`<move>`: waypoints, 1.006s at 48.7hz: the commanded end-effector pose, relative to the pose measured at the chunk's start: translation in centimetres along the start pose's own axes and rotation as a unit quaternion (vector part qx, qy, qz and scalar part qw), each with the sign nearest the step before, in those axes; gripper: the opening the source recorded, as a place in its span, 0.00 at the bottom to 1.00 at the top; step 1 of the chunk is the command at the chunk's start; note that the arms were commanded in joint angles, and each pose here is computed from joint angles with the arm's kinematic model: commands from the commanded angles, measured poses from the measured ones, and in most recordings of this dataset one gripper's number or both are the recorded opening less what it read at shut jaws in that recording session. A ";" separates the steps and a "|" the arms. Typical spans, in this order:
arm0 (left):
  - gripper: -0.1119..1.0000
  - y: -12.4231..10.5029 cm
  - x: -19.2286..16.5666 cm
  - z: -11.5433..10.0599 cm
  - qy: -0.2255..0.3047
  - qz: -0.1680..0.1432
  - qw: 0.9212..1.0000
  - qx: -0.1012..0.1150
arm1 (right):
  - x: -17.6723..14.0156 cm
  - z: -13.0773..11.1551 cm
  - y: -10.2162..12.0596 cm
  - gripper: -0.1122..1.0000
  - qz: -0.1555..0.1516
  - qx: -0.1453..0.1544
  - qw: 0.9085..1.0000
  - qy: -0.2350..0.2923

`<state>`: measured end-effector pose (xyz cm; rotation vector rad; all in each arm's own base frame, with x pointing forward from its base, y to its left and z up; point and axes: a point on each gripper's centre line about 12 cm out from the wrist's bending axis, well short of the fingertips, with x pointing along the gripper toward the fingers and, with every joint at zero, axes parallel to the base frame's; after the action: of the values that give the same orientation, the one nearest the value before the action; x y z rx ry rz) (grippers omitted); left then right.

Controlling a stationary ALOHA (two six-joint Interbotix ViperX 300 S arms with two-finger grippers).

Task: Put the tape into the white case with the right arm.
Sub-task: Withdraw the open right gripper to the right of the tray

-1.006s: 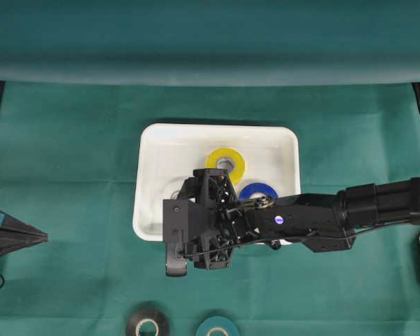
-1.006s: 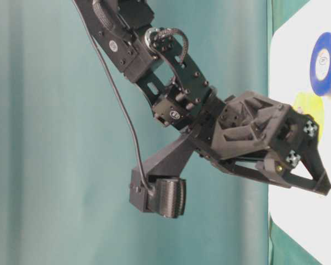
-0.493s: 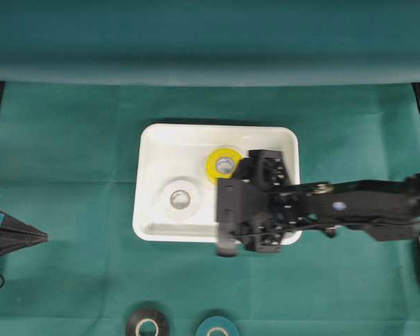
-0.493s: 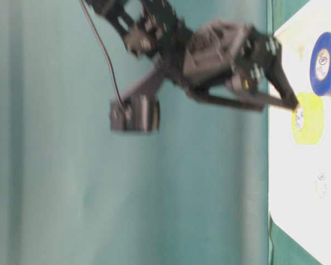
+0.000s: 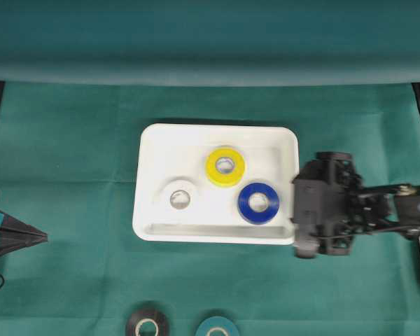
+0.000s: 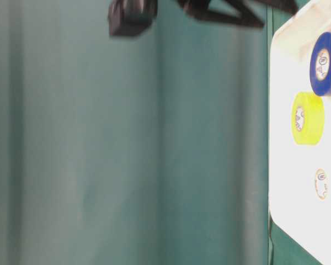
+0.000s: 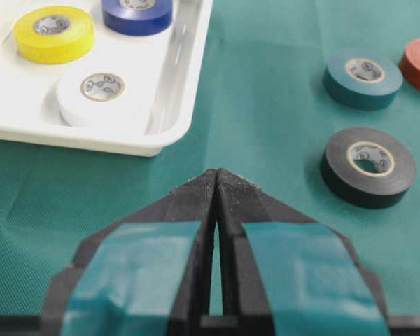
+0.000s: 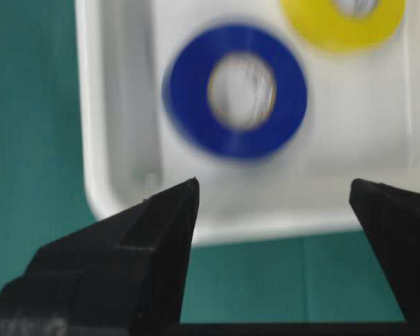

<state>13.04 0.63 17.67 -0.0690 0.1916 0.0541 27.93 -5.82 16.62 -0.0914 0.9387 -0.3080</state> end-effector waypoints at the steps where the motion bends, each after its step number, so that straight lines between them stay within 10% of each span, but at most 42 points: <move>1: 0.10 0.0 0.0 0.5 -0.005 0.000 1.000 -0.001 | -1.5 -0.6 -0.2 0.68 0.005 0.009 1.000 -0.026; 25: 0.10 0.0 0.0 0.6 -0.007 0.000 1.000 -0.001 | -6.8 -8.8 -0.4 0.67 0.046 0.074 0.986 -0.141; 49: 0.10 0.0 0.0 0.6 -0.007 0.000 1.000 -0.001 | -7.6 -9.0 0.0 0.67 0.067 0.085 0.977 -0.184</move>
<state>13.04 0.63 17.65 -0.0706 0.1931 0.0542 16.07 -3.24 17.01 0.0666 0.5488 -0.2495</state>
